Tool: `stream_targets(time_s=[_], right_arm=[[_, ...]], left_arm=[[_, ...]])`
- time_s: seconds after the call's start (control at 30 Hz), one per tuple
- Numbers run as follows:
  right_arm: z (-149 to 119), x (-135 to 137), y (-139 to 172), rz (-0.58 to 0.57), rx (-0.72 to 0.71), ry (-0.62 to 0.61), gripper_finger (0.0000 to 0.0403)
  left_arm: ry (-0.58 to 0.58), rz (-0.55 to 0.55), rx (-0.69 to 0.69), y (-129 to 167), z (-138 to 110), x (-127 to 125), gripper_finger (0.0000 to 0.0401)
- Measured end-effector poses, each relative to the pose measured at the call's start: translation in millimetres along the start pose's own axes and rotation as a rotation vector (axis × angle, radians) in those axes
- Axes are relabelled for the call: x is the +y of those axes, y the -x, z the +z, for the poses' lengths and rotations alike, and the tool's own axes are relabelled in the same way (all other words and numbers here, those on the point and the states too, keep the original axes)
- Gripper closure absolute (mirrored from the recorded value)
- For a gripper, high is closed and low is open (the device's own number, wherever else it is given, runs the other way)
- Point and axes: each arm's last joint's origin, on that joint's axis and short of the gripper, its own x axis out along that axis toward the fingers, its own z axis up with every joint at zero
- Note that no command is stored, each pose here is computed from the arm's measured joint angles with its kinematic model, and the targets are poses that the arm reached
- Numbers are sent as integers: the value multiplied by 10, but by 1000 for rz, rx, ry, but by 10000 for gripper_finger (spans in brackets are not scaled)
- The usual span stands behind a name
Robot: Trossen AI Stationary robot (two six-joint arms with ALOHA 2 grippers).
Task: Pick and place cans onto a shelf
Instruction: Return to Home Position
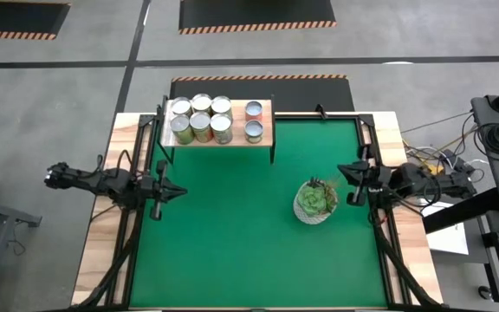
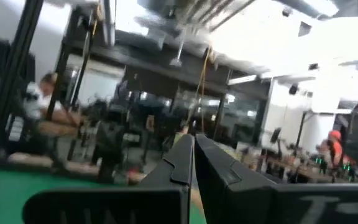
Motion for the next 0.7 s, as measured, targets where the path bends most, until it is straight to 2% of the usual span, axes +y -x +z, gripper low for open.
stream_targets(time_s=[0.37, 0.47, 0.57, 0.7], right_arm=[[-77, 30, 4, 30, 77, 17, 394], [-101, 39, 6, 40, 101, 23, 394], [-105, 40, 6, 41, 104, 22, 394], [-139, 47, 9, 38, 143, 56, 394]], left_arm=[[22, -1, 6, -35, -117, -13, 401], [38, -36, -46, -58, -159, -30, 401], [62, -76, -39, -67, -163, -44, 401], [99, -61, -37, -69, -164, -40, 401]])
